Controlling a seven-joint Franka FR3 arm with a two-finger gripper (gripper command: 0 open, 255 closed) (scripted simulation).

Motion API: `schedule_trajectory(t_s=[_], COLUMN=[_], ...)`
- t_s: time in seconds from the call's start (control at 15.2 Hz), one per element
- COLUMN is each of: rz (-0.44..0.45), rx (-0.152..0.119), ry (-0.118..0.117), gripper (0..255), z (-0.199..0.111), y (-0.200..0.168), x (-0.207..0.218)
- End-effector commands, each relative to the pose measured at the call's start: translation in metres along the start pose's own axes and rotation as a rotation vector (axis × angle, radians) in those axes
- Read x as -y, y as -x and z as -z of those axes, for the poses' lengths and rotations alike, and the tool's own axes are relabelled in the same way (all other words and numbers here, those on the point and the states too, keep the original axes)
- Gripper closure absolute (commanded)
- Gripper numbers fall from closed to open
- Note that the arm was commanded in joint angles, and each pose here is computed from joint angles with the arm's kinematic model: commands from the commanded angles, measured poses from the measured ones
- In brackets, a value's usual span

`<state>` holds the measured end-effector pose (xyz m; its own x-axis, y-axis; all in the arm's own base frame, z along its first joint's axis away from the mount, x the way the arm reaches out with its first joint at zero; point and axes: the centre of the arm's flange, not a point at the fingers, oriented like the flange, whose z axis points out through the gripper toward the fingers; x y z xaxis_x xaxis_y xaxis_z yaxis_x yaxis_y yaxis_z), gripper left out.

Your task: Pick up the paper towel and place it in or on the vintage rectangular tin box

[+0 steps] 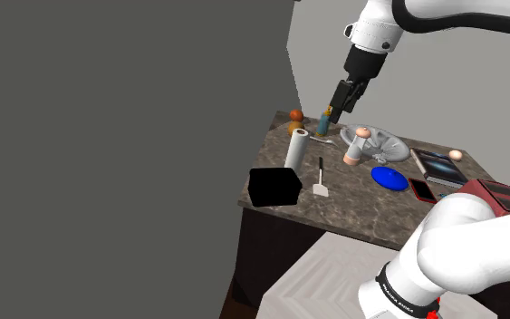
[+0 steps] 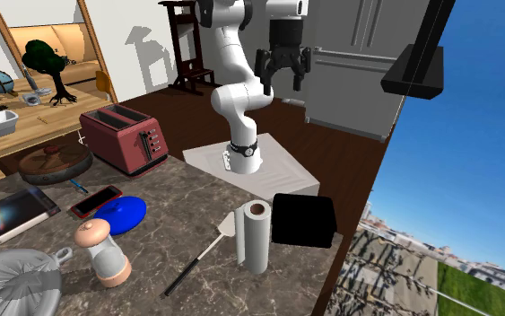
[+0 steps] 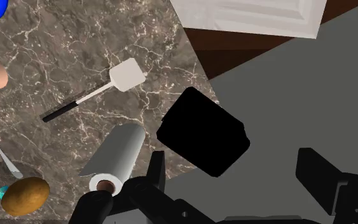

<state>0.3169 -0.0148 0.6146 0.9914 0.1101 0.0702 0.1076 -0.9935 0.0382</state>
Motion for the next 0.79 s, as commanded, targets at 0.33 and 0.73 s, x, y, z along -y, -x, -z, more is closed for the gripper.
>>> schedule_trajectory(t_s=[0.33, 0.73], rz=[0.013, 0.028], rx=[0.002, 0.005], ry=[0.003, 0.007], gripper=[0, 0], z=[-0.041, -0.091], y=[-0.037, -0.082], x=[-0.036, -0.079])
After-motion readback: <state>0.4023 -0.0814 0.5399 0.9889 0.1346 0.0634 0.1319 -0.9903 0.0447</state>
